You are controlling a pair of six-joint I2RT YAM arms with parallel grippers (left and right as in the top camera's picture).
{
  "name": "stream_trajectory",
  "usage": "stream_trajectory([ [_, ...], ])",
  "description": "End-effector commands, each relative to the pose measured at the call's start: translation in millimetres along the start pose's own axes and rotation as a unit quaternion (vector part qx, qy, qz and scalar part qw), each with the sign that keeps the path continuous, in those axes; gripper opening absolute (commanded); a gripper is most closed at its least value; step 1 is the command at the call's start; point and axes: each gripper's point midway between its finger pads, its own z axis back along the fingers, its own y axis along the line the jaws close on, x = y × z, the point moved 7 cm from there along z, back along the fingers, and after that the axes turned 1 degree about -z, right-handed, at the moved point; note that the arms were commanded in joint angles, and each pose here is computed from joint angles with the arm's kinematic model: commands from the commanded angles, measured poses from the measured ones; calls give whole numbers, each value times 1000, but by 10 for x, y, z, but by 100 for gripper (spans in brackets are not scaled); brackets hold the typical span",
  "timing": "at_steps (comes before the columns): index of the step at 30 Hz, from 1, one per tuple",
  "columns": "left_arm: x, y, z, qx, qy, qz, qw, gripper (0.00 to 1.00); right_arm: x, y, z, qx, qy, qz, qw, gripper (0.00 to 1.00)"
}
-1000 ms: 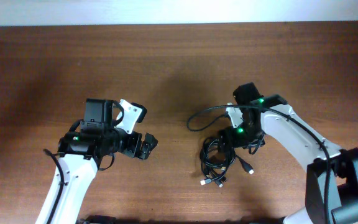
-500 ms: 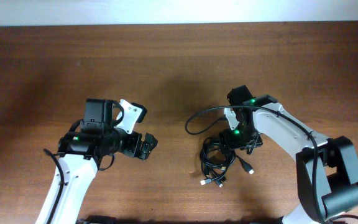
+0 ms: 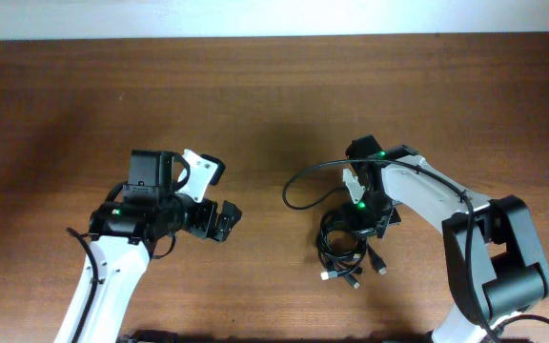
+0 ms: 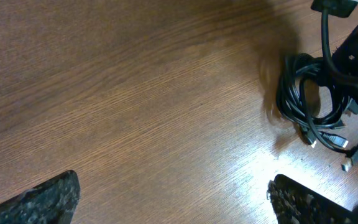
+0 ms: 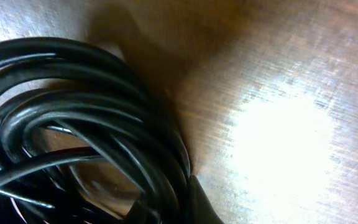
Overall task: Untangle cables
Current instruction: 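Lift the coil with the right gripper and grasp it with the left gripper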
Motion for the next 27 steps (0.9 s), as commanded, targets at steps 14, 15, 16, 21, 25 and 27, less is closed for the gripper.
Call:
stream_trajectory([
  [14,449,-472,230,-251,-146,-55,955,99,244,778,1796,200,-200,220,934,4],
  [15,483,-482,248,-257,-157,-64,952,99,237,799,1835,207,-205,226,929,4],
  [16,514,-479,256,-255,-165,-69,950,98,235,803,1850,208,-207,227,929,4],
  [21,650,-435,294,-243,-175,-5,954,99,244,834,1884,221,-214,232,923,4],
  [25,641,-521,285,-265,-161,14,951,99,323,886,2084,221,-256,248,908,4],
  [27,636,-620,261,-276,-153,2,949,99,346,906,2179,219,-272,255,902,4],
])
